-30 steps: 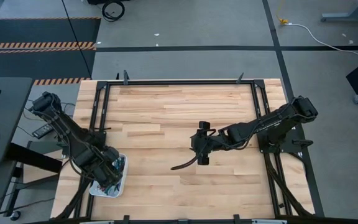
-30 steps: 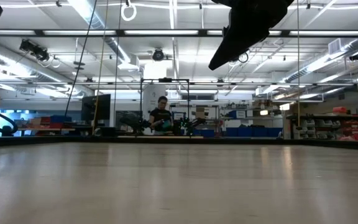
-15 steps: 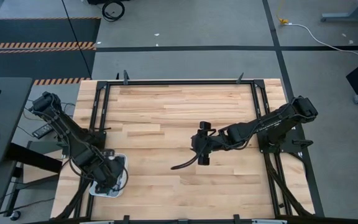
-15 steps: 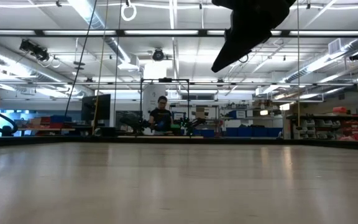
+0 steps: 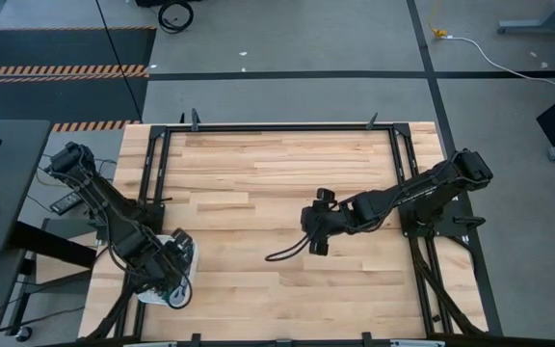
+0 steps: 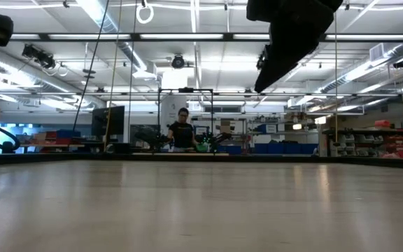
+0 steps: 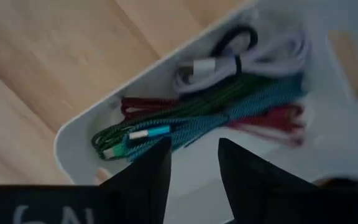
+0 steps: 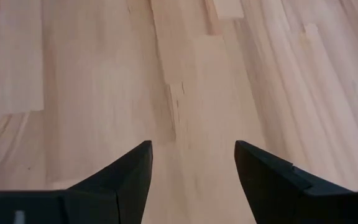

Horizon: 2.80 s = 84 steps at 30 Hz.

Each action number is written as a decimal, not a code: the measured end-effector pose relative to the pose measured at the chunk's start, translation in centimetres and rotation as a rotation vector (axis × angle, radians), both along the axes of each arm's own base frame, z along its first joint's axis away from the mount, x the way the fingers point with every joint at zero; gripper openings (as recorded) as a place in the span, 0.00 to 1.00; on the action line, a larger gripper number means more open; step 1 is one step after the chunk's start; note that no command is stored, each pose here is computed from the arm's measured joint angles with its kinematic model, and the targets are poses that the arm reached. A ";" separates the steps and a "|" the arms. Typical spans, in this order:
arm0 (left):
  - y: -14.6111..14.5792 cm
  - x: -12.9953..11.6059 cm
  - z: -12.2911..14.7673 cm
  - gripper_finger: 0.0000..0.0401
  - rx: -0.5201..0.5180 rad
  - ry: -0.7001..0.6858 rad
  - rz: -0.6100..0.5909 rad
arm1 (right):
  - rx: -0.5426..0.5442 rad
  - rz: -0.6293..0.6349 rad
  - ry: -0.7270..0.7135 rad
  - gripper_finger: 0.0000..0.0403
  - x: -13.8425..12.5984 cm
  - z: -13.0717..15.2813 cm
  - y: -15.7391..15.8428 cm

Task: Pick and place USB-C Cables
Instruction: Move the white bin to the center of the table

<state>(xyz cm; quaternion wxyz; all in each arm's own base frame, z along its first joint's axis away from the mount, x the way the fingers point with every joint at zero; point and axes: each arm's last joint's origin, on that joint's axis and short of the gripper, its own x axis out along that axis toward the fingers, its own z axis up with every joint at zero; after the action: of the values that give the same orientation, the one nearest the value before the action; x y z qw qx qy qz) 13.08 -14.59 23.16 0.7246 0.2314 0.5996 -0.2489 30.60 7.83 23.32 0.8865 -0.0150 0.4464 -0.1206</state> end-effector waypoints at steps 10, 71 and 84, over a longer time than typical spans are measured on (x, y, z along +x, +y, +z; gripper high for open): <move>1.8 1.7 0.1 0.38 0.229 -0.143 -0.212 | 0.107 -0.088 0.044 0.58 -1.4 -0.4 2.2; 9.7 4.6 -3.1 0.03 -0.025 0.097 0.906 | 0.154 -0.101 -0.048 0.58 -4.8 -0.3 8.8; 14.6 7.4 -4.1 0.02 -0.208 0.107 1.500 | 0.129 -0.077 -0.043 0.58 -4.6 -0.3 8.5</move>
<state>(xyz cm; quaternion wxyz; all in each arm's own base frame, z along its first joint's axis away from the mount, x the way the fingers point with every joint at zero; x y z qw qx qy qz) 20.47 0.03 19.01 0.6876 -0.3204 0.6041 0.2442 26.05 16.37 23.01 0.8898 0.0617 0.4344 -0.1258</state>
